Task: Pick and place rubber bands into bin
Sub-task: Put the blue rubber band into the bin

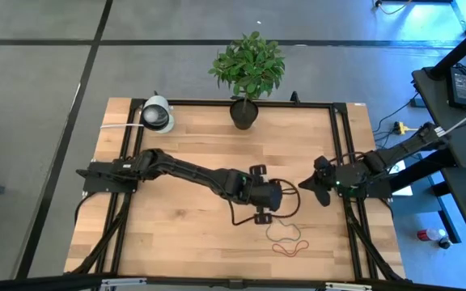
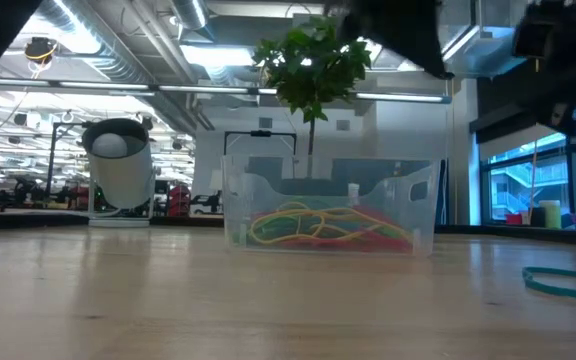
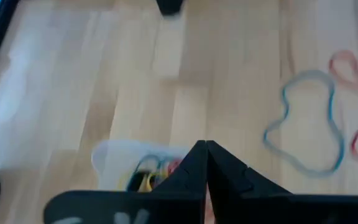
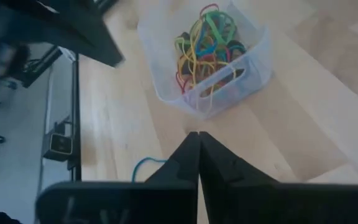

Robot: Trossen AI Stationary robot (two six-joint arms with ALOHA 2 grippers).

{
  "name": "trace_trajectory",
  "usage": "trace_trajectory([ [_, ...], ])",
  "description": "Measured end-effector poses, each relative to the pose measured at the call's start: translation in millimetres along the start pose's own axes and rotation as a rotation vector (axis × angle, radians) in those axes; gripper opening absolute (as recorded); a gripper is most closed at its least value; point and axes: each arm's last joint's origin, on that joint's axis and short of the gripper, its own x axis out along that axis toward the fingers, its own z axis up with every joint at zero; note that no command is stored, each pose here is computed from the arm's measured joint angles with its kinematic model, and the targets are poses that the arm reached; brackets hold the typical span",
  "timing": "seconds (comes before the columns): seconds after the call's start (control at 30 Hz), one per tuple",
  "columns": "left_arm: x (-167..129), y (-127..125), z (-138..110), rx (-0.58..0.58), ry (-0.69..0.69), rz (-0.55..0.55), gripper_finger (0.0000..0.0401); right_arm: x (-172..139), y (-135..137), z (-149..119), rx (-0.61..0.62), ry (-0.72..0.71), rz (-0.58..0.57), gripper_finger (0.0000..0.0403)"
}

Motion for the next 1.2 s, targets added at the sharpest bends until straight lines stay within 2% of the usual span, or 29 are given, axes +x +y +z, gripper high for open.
trace_trajectory([
  [0.1,-1.3,-5.2,-12.4,0.049,0.034,-0.006,0.0002,9.3,16.2,9.1,-0.020,0.040,-0.058,0.0005],
  [0.27,-23.8,0.0,-37.3,0.090,0.022,-0.028,0.0002,31.9,45.3,19.8,-0.064,0.188,-0.240,0.0003],
  [0.43,-52.1,21.6,-81.0,0.032,-0.085,-0.088,0.0002,58.0,75.0,15.5,-0.068,0.334,-0.375,0.0006],
  [0.7,-97.6,63.6,-164.7,-0.138,-0.229,-0.139,0.0002,96.6,95.6,-27.9,0.052,0.518,-0.512,0.0048],
  [0.83,-115.5,76.3,-190.4,-0.207,-0.340,-0.192,0.0002,109.3,97.0,-52.4,0.115,0.572,-0.573,0.0080],
  [1.03,-131.8,87.4,-212.1,-0.285,-0.423,-0.239,0.0002,126.4,93.6,-76.0,0.177,0.580,-0.653,0.0123],
  [1.2,-135.2,86.4,-217.6,-0.291,-0.427,-0.261,0.0002,138.0,89.1,-87.3,0.231,0.614,-0.702,0.0130],
])
